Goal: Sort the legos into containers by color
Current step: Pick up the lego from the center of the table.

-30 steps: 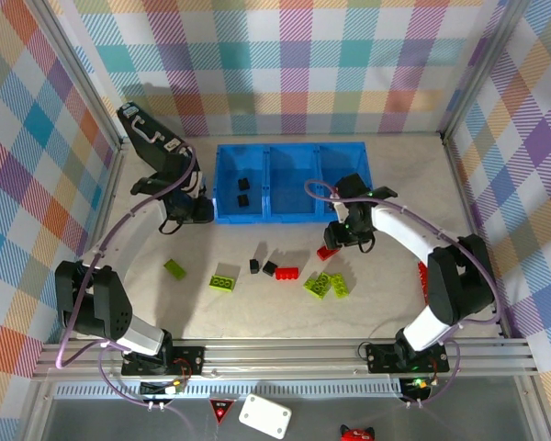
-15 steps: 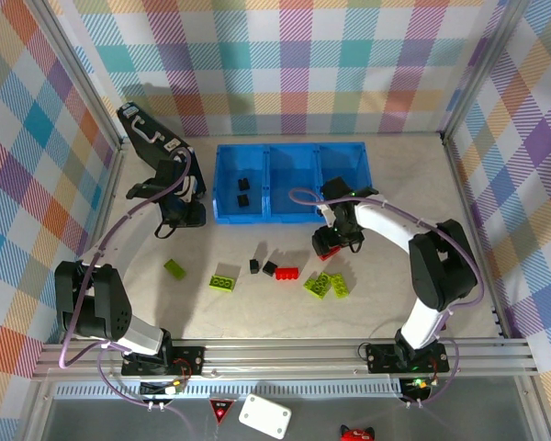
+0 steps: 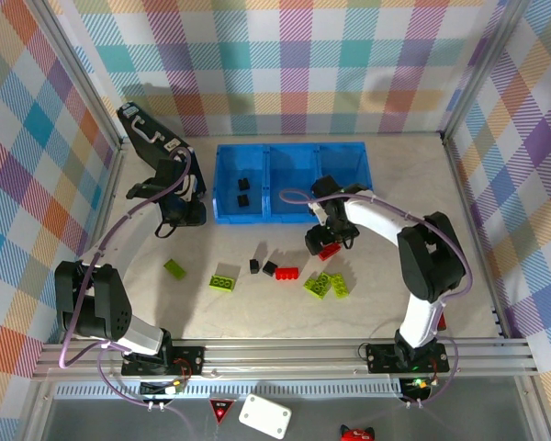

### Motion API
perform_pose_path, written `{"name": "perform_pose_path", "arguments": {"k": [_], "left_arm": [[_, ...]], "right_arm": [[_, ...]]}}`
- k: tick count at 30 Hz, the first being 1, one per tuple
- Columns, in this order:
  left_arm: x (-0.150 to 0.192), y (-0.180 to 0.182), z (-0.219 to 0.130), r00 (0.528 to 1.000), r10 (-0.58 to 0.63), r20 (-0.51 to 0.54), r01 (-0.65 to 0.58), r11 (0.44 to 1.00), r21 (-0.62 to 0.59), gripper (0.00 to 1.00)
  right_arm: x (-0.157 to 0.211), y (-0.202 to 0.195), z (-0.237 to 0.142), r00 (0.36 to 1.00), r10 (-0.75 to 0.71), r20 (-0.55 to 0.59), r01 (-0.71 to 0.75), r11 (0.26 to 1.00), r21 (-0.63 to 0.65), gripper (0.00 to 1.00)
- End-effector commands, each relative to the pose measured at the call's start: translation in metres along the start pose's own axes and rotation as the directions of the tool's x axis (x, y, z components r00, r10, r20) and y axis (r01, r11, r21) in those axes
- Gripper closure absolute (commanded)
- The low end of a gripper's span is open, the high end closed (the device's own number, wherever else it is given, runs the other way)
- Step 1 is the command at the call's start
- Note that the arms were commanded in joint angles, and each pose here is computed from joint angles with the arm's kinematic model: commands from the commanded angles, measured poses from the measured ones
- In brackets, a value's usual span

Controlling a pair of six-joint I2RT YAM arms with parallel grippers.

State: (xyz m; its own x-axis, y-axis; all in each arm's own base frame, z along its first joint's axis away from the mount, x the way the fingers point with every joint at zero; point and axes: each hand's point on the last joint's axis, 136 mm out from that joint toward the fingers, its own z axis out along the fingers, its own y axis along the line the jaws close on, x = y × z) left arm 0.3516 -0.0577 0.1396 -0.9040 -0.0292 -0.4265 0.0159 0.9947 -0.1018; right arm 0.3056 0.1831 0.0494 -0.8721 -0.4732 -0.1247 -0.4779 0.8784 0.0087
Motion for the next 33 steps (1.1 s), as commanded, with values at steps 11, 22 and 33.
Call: {"name": "perform_pose_path", "arguments": {"k": [11, 22, 33], "left_arm": [[0.000, 0.004, -0.006, 1.000, -0.014, 0.022, 0.014, 1.000, -0.006, 0.59], [0.001, 0.006, -0.007, 1.000, -0.010, 0.020, 0.011, 1.000, -0.015, 0.59], [0.000, 0.005, -0.007, 1.000, -0.007, 0.021, 0.007, 1.000, -0.010, 0.59]], "right_arm": [[0.003, 0.008, 0.010, 0.997, -0.045, -0.058, 0.044, 0.999, -0.021, 0.16], [0.005, 0.007, 0.016, 0.996, -0.045, -0.078, 0.044, 0.999, -0.013, 0.22], [0.004, 0.006, 0.013, 0.997, -0.038, -0.075, 0.037, 0.999, -0.006, 0.31]]}}
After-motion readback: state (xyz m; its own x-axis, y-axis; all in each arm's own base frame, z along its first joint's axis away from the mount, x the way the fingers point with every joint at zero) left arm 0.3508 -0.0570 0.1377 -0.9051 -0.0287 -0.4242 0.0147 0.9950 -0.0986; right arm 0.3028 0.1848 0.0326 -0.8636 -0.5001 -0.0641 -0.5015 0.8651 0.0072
